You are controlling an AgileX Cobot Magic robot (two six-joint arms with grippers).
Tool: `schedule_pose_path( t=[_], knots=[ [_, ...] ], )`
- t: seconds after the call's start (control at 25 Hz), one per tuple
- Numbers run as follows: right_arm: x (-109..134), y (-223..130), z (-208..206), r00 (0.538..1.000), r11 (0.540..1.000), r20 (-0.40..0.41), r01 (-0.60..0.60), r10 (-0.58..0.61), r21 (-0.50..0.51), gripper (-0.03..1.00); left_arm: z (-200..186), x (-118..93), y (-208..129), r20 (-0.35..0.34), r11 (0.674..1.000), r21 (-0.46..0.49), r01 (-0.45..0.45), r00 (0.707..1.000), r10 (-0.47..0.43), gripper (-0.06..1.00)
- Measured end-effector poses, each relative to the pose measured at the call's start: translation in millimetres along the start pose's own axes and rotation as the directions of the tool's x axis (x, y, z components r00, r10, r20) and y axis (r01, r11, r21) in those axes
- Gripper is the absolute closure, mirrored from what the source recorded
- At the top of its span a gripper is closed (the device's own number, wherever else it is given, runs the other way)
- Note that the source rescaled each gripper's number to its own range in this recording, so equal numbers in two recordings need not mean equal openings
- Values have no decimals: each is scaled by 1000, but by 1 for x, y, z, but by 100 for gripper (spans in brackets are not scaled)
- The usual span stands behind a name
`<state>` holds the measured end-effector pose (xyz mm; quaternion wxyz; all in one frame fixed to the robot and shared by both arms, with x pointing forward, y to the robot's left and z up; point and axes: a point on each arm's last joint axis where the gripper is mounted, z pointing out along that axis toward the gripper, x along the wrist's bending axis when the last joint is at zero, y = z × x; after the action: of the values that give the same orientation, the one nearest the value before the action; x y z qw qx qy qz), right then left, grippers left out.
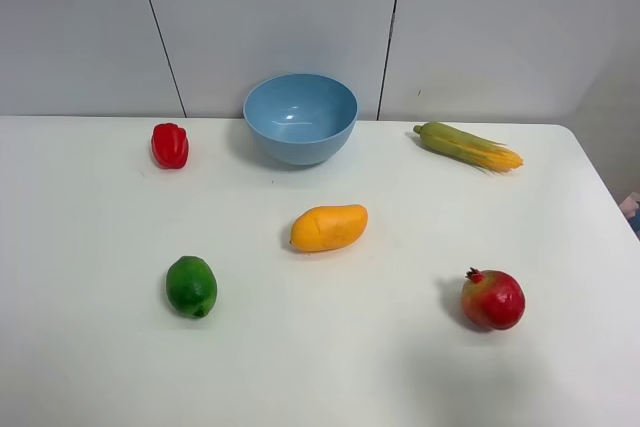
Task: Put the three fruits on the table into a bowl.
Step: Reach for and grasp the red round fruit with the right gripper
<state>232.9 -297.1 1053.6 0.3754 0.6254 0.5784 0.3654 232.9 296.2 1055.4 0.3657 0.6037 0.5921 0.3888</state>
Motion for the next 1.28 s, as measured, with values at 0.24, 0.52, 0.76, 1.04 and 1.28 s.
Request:
schedule_pose_path(
  t=[0.24, 0.52, 0.76, 1.04, 1.28],
  knots=[
    [0, 0, 0, 1000, 1000, 0, 0, 0, 0, -3, 0, 0, 0, 0, 1000, 0, 0, 1000, 0, -6],
    [0, 0, 0, 1000, 1000, -2, -1, 1, 0, -3, 0, 0, 0, 0, 1000, 0, 0, 1000, 0, -6],
    [1, 0, 0, 995, 995, -15, 97, -96, 10, -3, 0, 0, 0, 0, 1000, 0, 0, 1000, 0, -6],
    [2, 43, -10, 984, 977, -33, 177, -174, 117, -3, 0, 0, 0, 0, 1000, 0, 0, 1000, 0, -6],
    [3, 85, 15, 972, 929, -82, 236, -221, 285, -3, 0, 0, 0, 0, 1000, 0, 2, 1000, -2, -6]
  ],
)
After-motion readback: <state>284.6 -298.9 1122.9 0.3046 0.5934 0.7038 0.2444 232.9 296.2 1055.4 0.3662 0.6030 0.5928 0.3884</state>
